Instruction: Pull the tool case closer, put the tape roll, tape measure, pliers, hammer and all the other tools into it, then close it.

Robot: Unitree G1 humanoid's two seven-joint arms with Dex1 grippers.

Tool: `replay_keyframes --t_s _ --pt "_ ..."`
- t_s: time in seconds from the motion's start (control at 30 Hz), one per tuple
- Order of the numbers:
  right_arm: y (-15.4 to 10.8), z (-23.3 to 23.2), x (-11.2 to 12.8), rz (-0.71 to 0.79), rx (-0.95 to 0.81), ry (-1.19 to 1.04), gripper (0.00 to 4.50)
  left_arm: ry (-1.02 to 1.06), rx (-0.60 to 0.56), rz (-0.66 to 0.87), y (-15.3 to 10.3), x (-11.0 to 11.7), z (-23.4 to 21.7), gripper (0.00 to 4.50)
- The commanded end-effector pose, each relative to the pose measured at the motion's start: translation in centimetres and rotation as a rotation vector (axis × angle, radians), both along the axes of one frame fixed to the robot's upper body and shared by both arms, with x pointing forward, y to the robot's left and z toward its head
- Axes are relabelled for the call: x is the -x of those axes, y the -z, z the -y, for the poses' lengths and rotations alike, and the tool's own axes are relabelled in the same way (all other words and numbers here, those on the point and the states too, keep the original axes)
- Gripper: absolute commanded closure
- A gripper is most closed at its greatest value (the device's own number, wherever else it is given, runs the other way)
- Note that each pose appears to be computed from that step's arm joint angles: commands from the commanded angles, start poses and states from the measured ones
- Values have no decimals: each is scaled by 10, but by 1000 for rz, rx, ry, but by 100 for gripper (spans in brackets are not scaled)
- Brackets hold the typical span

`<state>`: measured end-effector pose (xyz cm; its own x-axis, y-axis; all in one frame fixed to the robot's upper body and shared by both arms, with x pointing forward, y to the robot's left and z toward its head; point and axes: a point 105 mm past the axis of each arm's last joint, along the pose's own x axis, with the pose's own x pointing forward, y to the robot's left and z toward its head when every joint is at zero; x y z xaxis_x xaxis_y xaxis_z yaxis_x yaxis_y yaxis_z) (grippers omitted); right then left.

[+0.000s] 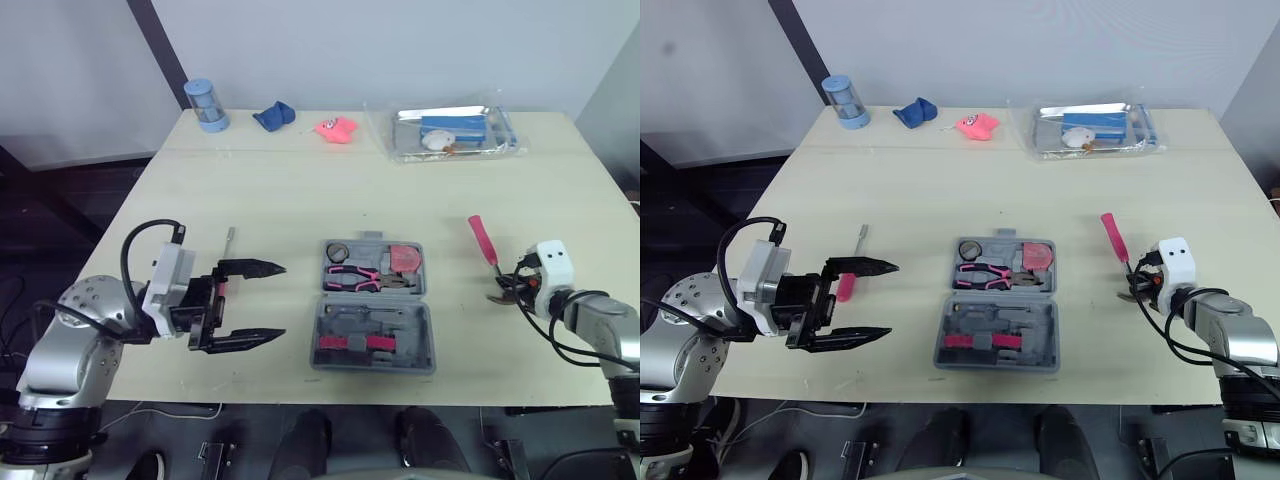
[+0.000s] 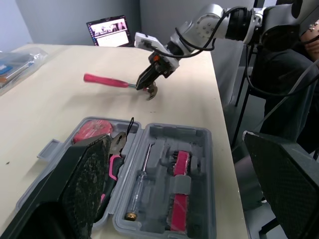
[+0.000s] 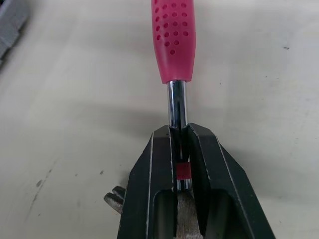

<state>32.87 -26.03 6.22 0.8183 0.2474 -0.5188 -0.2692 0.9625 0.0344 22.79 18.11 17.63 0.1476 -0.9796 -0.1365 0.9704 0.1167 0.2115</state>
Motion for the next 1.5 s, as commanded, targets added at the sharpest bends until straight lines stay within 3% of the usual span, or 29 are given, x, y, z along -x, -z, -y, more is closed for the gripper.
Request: replay_keyframes --t_s 0.03,0.37,0.43,0.47,1.13,1.27,1.5 --pt "16 12 12 -99 -4 85 441 33 4 44 -11 5 6 0" --pt "15 6 20 -86 -5 84 441 61 13 37 -13 5 14 0" --pt "14 4 22 -84 -1 58 357 67 13 37 -15 5 15 0" --pt "13 3 22 -74 1 50 342 69 13 38 -15 6 16 0" --pt "35 10 30 -58 -14 46 342 74 15 51 -21 4 20 0" --pt "35 12 29 -55 -17 50 444 73 16 50 -22 3 20 0" --pt "34 14 28 -43 -4 53 444 73 18 51 -22 3 21 0"
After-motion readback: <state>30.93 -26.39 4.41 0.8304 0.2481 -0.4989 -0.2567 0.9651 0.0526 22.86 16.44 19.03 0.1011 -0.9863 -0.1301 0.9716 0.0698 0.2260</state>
